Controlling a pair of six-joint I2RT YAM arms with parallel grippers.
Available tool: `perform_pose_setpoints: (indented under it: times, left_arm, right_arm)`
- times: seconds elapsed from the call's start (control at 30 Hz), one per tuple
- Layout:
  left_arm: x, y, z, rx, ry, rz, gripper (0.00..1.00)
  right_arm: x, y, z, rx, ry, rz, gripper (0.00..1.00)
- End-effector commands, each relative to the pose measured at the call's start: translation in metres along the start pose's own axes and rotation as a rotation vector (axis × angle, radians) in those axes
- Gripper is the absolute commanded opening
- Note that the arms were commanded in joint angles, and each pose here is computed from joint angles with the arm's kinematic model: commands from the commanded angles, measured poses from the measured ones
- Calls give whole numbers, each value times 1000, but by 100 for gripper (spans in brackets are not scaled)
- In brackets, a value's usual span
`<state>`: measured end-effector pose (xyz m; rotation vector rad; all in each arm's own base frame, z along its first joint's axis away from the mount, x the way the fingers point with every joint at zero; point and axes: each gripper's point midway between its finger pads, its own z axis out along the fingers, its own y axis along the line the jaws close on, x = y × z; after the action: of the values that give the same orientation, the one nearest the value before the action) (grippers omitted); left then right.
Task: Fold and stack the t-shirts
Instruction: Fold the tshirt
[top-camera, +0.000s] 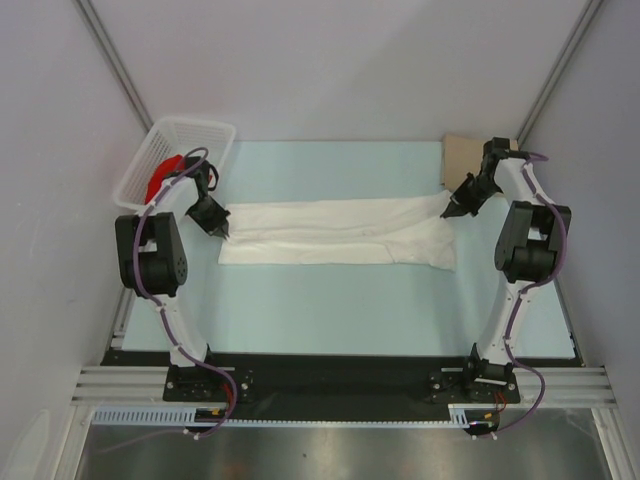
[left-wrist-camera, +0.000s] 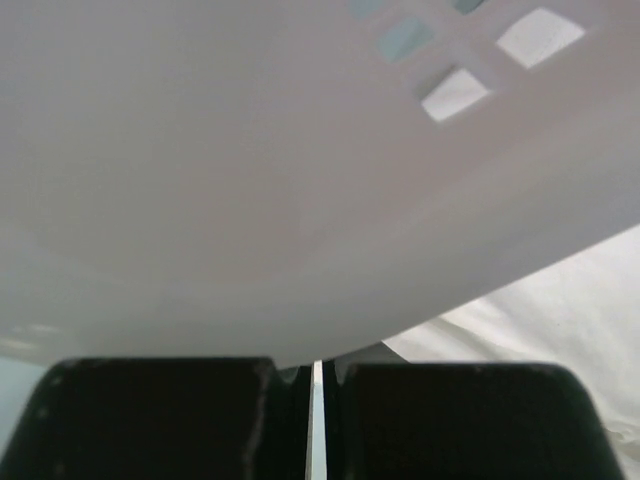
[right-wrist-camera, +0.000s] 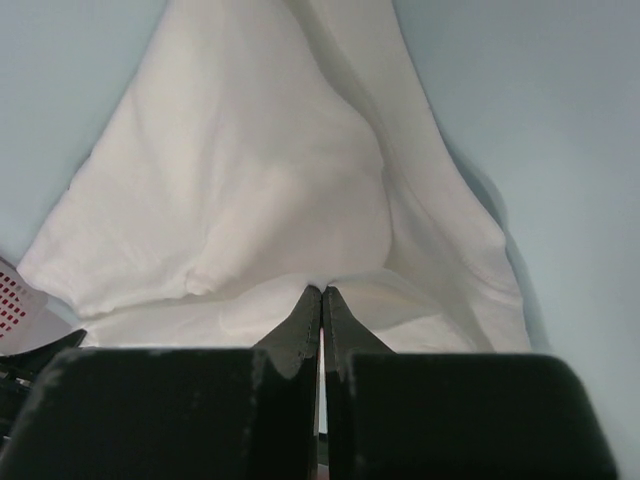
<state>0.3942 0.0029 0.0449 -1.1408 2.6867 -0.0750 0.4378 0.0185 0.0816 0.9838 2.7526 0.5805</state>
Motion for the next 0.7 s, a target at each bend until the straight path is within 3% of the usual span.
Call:
perform_pose_setpoints:
  times: [0.0, 0.13, 0.3, 0.4, 0.43, 0.47, 0.53, 0.57, 0.67]
  left_arm:
    - [-16, -6, 3, -5, -39, 5, 0]
    - [-14, -3, 5, -13, -44, -4, 1]
    - [-14, 0, 9, -22, -52, -2, 11]
    - [-17, -1, 11, -19, -65, 5, 33]
    - [-19, -4, 9, -6, -78, 13, 54]
    - [-19, -5, 8, -3, -84, 21, 62]
    - [-18, -8, 4, 1, -98, 47, 77]
    - [-18, -10, -2, 9, -111, 52, 82]
    - [-15, -14, -19, 28, -142, 68, 87]
  right_arm:
    - [-11, 12, -7, -23, -31, -36, 0]
    - [-15, 15, -5, -31, -29, -30, 0]
    - [-19, 19, 2, -44, -17, -17, 0]
    - [-23, 19, 8, -45, -14, -11, 2]
    - [-24, 17, 11, -38, -14, -7, 5]
    - [-25, 16, 13, -35, -11, -3, 20]
    - [-30, 15, 11, -26, -24, 2, 28]
    - [-32, 15, 8, -21, -38, -6, 38]
    - [-46, 12, -10, 36, -93, -70, 48]
